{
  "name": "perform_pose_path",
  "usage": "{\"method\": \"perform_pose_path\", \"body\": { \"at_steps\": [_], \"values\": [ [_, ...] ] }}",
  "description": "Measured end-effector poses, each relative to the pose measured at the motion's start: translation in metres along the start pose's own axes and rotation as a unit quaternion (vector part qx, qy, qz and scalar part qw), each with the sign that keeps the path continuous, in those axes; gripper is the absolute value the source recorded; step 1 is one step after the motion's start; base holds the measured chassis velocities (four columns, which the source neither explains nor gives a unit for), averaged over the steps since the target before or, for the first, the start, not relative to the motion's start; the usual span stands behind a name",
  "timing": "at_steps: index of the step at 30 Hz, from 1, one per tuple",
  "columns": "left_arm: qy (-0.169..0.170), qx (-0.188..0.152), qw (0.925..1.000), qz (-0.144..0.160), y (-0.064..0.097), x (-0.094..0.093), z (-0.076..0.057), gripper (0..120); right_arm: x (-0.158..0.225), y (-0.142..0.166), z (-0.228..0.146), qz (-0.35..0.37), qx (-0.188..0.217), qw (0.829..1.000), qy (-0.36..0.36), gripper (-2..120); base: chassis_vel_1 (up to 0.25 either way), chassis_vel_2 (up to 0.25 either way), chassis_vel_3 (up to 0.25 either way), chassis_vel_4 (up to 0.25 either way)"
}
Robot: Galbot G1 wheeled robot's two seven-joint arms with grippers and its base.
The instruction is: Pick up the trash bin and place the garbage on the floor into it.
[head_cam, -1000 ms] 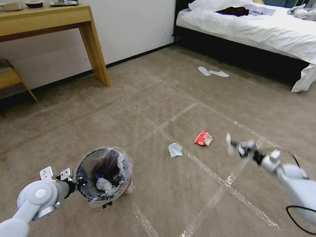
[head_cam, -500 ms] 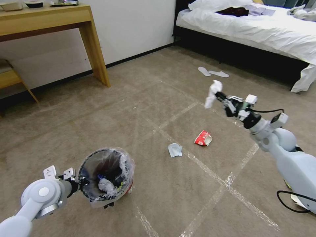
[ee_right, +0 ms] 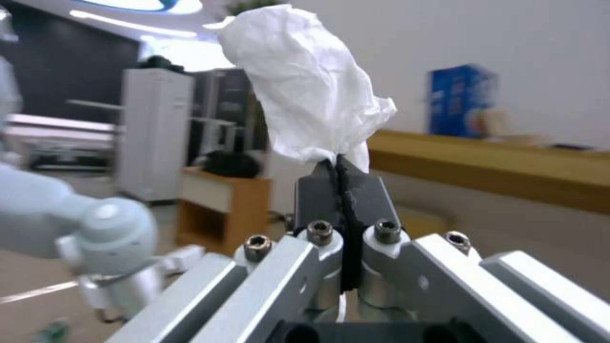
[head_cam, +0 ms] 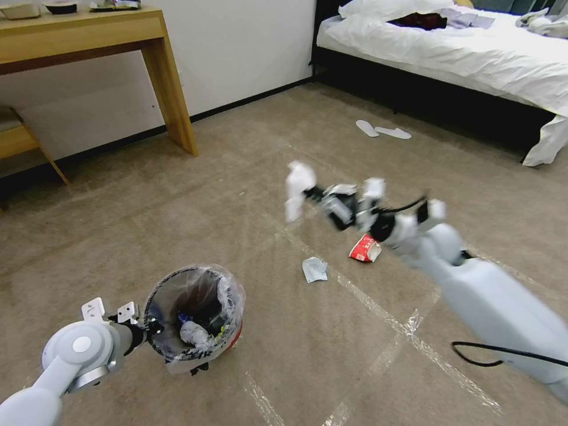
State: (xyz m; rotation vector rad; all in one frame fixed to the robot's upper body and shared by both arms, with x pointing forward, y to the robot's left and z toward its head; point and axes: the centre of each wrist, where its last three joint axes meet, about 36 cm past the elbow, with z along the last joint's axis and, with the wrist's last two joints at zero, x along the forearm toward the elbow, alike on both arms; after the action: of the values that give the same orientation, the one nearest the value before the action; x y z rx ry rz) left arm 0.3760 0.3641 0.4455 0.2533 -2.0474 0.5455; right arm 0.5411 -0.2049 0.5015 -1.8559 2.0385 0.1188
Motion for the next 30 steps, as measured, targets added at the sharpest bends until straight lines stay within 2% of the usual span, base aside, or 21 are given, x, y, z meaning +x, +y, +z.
{"method": "perform_pose_path", "body": {
  "at_steps": [3, 9, 14, 30],
  "values": [
    [-0.002, 0.004, 1.0, -0.003, 0.002, 0.003, 0.001, 0, -0.044, -0.004, 0.011, -0.044, -0.009, 0.999, -0.001, 0, 0.0, 0.0, 0.0, 0.0],
    [-0.001, 0.009, 0.9999, -0.006, 0.004, 0.003, 0.004, 0, -0.088, -0.006, 0.029, -0.084, -0.021, 0.996, 0.002, 0, 0.0, 0.0, 0.0, 0.0],
    [-0.002, 0.012, 0.9999, -0.007, 0.004, 0.004, 0.005, 0, -0.11, -0.003, 0.054, -0.097, -0.036, 0.995, 0.007, 0, 0.0, 0.0, 0.0, 0.0],
    [-0.004, 0.013, 0.9999, -0.005, 0.002, 0.01, 0.004, 0, -0.139, 0.01, 0.111, -0.12, -0.068, 0.99, 0.027, 0, 0.0, 0.0, 0.0, 0.0]
  ]
}}
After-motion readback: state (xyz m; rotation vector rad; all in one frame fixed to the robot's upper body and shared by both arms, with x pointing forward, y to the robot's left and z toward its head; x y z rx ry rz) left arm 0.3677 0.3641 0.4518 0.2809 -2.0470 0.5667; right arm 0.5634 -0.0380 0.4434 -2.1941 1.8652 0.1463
